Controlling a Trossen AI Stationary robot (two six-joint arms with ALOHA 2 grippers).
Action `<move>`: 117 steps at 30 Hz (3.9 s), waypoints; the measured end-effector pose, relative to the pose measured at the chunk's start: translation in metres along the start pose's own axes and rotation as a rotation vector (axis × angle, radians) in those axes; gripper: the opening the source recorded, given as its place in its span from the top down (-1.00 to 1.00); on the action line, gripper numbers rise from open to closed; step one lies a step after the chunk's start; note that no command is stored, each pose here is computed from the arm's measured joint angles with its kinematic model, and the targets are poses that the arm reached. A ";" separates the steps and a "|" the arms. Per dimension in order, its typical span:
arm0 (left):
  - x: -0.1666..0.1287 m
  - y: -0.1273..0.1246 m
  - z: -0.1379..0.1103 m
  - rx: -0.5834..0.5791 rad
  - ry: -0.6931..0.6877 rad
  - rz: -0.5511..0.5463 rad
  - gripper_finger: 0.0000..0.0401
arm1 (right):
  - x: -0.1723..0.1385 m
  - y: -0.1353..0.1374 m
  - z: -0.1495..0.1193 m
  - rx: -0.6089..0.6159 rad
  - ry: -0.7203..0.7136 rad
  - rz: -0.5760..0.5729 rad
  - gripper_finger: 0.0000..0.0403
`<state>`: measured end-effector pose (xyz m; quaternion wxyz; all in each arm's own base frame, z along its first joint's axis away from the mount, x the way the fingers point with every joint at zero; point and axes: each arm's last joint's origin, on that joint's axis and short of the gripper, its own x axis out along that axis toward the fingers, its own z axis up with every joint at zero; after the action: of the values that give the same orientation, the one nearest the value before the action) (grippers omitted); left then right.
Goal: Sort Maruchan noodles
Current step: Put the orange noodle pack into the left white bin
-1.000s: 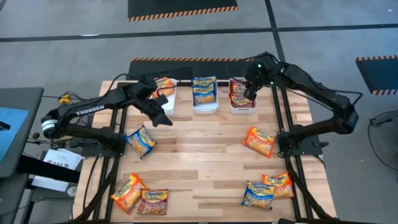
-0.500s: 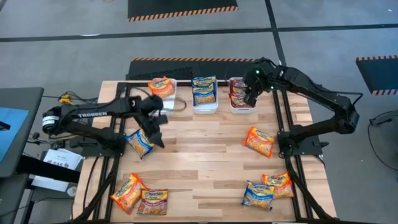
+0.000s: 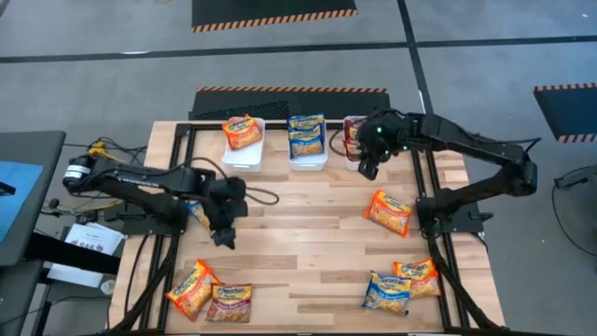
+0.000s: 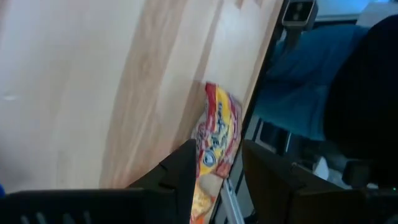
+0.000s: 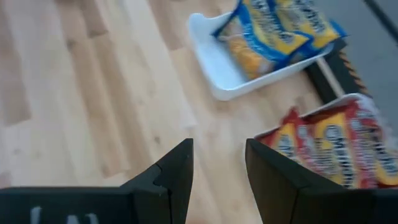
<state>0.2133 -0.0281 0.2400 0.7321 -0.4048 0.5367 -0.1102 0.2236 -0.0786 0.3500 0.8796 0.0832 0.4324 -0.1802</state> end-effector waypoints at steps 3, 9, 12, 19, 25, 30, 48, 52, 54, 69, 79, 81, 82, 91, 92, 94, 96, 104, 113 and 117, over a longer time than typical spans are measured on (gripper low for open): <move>0.007 -0.008 -0.008 0.004 0.034 0.007 0.43 | -0.001 0.016 -0.001 0.022 0.000 0.040 0.15; 0.021 -0.023 -0.028 0.027 0.107 0.029 0.43 | -0.005 0.049 -0.006 0.078 0.016 0.137 0.15; 0.027 -0.029 -0.038 0.060 0.138 0.046 0.43 | -0.009 0.067 -0.011 0.107 0.036 0.203 0.15; 0.033 -0.028 -0.057 -0.124 0.091 0.256 0.43 | -0.022 0.111 -0.021 0.158 0.037 0.334 0.15; 0.036 -0.028 -0.076 -0.312 0.060 0.393 0.43 | -0.028 0.146 -0.026 0.145 -0.014 0.427 0.15; 0.042 -0.035 -0.096 -0.304 0.040 0.448 0.43 | -0.020 0.167 -0.028 0.128 -0.014 0.453 0.15; 0.061 -0.004 -0.141 -0.351 -0.019 0.623 0.43 | 0.015 0.193 -0.023 0.118 0.003 0.479 0.15; 0.073 0.007 -0.145 -0.383 -0.015 0.562 0.43 | 0.014 0.193 -0.023 0.117 0.006 0.479 0.15; 0.075 0.007 -0.145 -0.382 -0.017 0.531 0.43 | 0.013 0.192 -0.023 0.118 0.002 0.482 0.15; 0.079 -0.001 -0.145 -0.387 0.010 0.441 0.43 | 0.013 0.192 -0.023 0.115 0.003 0.483 0.15; 0.090 -0.001 -0.154 -0.424 0.020 0.462 0.43 | 0.013 0.192 -0.023 0.114 0.004 0.482 0.15; 0.096 -0.003 -0.155 -0.418 0.022 0.453 0.43 | 0.013 0.192 -0.023 0.114 0.004 0.482 0.15; 0.099 -0.002 -0.155 -0.418 0.025 0.463 0.43 | 0.013 0.192 -0.023 0.114 0.004 0.482 0.15; 0.116 0.000 -0.156 -0.407 0.058 0.476 0.46 | 0.013 0.192 -0.023 0.114 0.004 0.482 0.15; 0.116 0.000 -0.156 -0.407 0.056 0.480 0.50 | 0.013 0.192 -0.023 0.114 0.004 0.482 0.15; 0.118 0.001 -0.156 -0.407 0.054 0.484 0.62 | 0.013 0.192 -0.023 0.114 0.004 0.482 0.15; 0.120 0.002 -0.156 -0.399 0.052 0.492 0.79 | 0.013 0.192 -0.023 0.114 0.004 0.482 0.15; 0.120 0.002 -0.155 -0.358 0.048 0.497 0.99 | 0.013 0.192 -0.023 0.115 0.002 0.481 0.15; 0.092 0.002 -0.153 -0.345 -0.057 0.490 1.00 | 0.015 0.188 -0.020 0.128 -0.005 0.472 0.15; 0.071 0.004 -0.148 -0.364 -0.109 0.495 1.00 | 0.018 0.183 -0.014 0.130 -0.031 0.464 0.15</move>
<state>0.1109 -0.1384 0.1732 0.6797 -0.3916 0.5900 0.1913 0.2941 0.0899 0.3253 0.8966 0.2342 0.3757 -0.0020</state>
